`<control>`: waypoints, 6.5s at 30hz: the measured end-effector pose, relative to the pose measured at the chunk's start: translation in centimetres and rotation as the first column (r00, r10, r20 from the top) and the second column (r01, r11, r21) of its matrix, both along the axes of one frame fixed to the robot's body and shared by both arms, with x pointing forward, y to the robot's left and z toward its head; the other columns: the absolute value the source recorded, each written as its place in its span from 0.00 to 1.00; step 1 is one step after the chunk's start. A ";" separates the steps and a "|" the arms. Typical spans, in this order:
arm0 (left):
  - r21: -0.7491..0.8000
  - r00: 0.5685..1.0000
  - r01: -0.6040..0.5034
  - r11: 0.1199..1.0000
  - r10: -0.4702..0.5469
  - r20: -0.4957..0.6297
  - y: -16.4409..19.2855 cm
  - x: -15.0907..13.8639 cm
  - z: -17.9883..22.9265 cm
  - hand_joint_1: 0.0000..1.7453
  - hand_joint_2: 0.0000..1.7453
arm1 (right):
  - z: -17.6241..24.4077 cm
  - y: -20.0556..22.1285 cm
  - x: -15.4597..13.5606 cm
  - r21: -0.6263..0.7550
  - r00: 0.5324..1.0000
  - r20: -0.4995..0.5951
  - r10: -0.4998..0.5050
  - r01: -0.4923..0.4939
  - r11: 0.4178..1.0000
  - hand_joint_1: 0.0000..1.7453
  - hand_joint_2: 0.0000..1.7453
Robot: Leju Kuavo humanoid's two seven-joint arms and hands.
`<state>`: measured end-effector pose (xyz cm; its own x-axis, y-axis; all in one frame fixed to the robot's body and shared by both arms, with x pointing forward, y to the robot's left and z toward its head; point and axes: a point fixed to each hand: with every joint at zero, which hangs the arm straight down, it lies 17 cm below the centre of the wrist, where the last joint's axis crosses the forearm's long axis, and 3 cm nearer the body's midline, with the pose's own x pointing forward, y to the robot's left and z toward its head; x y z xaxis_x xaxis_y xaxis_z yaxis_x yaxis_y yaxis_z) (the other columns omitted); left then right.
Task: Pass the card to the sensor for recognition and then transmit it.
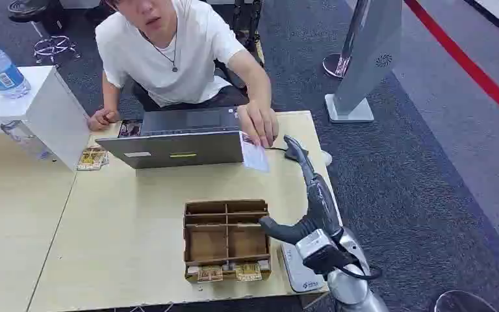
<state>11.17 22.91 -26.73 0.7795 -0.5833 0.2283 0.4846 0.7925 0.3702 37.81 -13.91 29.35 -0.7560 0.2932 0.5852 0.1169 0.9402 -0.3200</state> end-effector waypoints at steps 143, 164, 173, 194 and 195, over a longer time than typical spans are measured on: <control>-0.040 0.999 -0.049 0.998 0.048 -0.025 -1.7 -0.8 0.0 0.00 0.00 | -26.5 -10.9 -2.1 -0.227 0.693 -0.706 -0.145 -0.029 0.973 1.00 1.00; -0.040 0.999 -0.048 0.998 0.047 -0.024 -1.7 -0.9 0.0 0.00 0.00 | -26.1 -11.6 -0.9 -0.498 0.752 -0.552 -0.360 0.048 0.866 1.00 1.00; -0.041 0.999 -0.042 0.998 0.041 -0.024 -1.7 -0.9 0.0 0.00 0.00 | -25.9 -10.6 -1.1 -0.579 0.778 -0.484 -0.400 0.058 0.813 1.00 1.00; -0.043 0.999 -0.026 0.999 0.025 -0.028 -2.0 -1.0 0.0 0.00 0.00 | -18.4 -9.6 -1.2 -0.645 0.849 -0.064 -0.525 0.367 0.671 1.00 1.00; -0.043 0.999 -0.025 0.999 0.024 -0.028 -2.0 -0.9 0.0 0.00 0.00 | -17.9 -9.3 -1.2 -0.640 0.851 -0.045 -0.523 0.377 0.669 1.00 1.00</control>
<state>10.22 20.93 -26.77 0.8000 -0.5536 0.2314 0.4741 0.8196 0.3217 36.61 -23.18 11.46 -0.3191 0.9006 0.2952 0.3370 0.3989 -0.8528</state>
